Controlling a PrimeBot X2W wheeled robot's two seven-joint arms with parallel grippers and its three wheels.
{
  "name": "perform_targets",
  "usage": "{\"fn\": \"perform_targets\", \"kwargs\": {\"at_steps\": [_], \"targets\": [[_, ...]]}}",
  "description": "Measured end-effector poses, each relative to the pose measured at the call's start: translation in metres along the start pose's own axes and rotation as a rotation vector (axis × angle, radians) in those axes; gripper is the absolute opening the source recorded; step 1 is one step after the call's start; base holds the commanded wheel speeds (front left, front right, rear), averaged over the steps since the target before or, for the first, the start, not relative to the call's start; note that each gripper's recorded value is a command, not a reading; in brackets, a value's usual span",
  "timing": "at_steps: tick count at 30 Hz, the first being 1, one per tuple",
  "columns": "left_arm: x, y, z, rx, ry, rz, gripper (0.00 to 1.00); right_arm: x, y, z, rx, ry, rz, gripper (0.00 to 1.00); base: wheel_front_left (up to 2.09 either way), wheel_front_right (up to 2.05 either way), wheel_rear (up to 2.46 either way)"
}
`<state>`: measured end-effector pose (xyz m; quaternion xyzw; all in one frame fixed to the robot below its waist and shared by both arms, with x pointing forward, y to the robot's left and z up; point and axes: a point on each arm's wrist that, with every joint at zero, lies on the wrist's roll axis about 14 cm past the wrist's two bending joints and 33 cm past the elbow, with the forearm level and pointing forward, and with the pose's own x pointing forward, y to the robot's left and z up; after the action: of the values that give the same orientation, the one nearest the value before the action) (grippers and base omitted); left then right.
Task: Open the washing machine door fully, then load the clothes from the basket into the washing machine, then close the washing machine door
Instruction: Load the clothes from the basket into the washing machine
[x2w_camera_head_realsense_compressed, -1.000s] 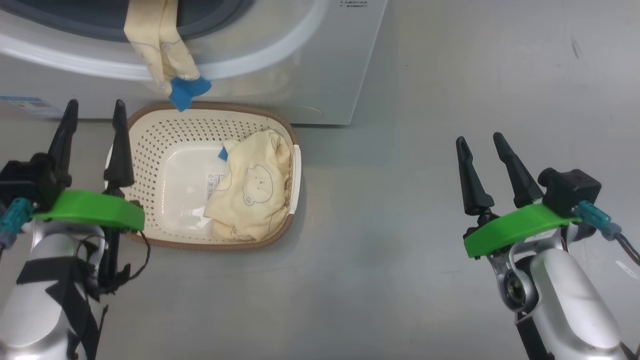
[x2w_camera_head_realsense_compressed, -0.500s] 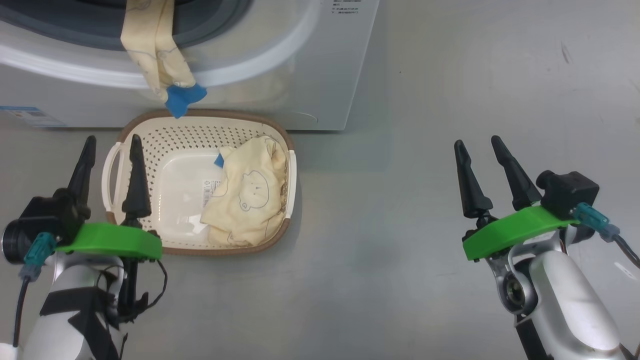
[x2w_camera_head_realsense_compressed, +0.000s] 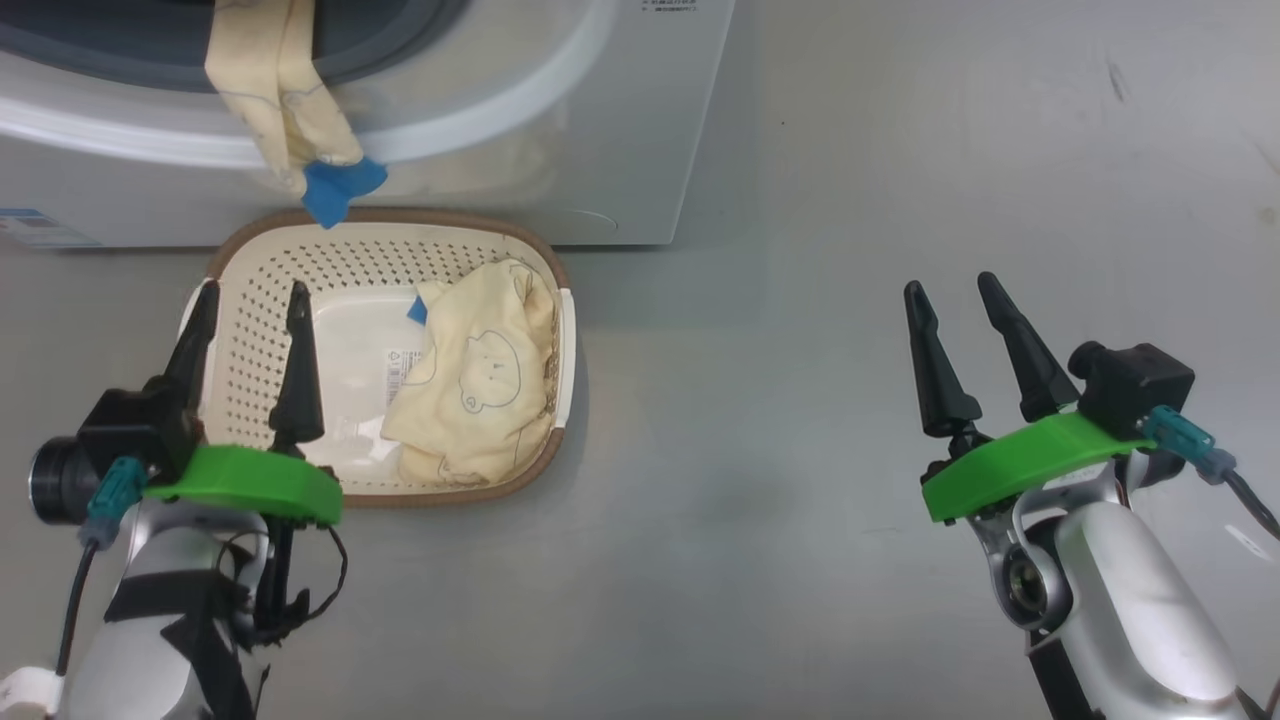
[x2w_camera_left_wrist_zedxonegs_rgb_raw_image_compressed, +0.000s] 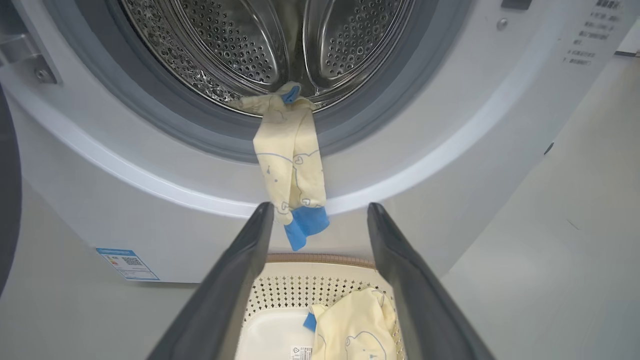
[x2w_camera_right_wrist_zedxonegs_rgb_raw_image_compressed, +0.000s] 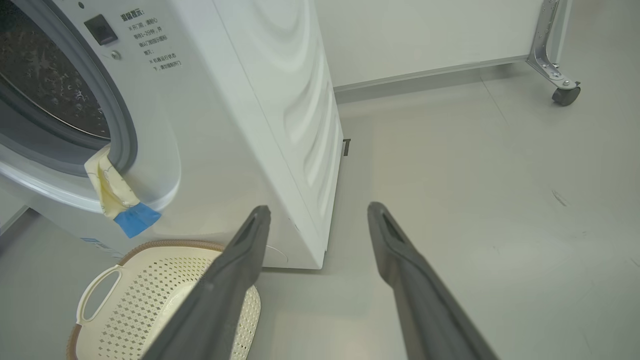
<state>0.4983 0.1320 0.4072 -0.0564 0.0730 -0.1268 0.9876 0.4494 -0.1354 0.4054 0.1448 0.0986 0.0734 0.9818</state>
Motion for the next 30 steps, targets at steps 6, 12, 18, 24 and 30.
{"fn": "perform_targets", "kwargs": {"at_steps": [6,12,18,24,30], "targets": [[0.023,-0.012,-0.015,-0.013,0.044,-0.046,1.00,-0.003,-0.009,-0.008,-0.001,0.021,-0.026,1.00,0.00,0.00,0.00],[0.049,-0.018,-0.027,-0.024,0.075,-0.086,1.00,-0.005,-0.018,-0.017,0.005,0.041,-0.048,1.00,0.00,0.00,0.00],[0.075,-0.020,-0.045,-0.009,0.125,-0.114,1.00,-0.008,-0.030,-0.029,0.008,0.069,-0.080,1.00,0.00,0.00,0.00],[0.104,-0.008,-0.054,0.011,0.147,-0.098,1.00,-0.006,-0.040,-0.033,0.006,0.078,-0.105,1.00,0.00,0.00,0.00],[0.130,0.018,-0.070,0.015,0.195,-0.014,1.00,-0.007,-0.051,-0.042,0.014,0.098,-0.133,1.00,0.00,0.00,0.00]]}}
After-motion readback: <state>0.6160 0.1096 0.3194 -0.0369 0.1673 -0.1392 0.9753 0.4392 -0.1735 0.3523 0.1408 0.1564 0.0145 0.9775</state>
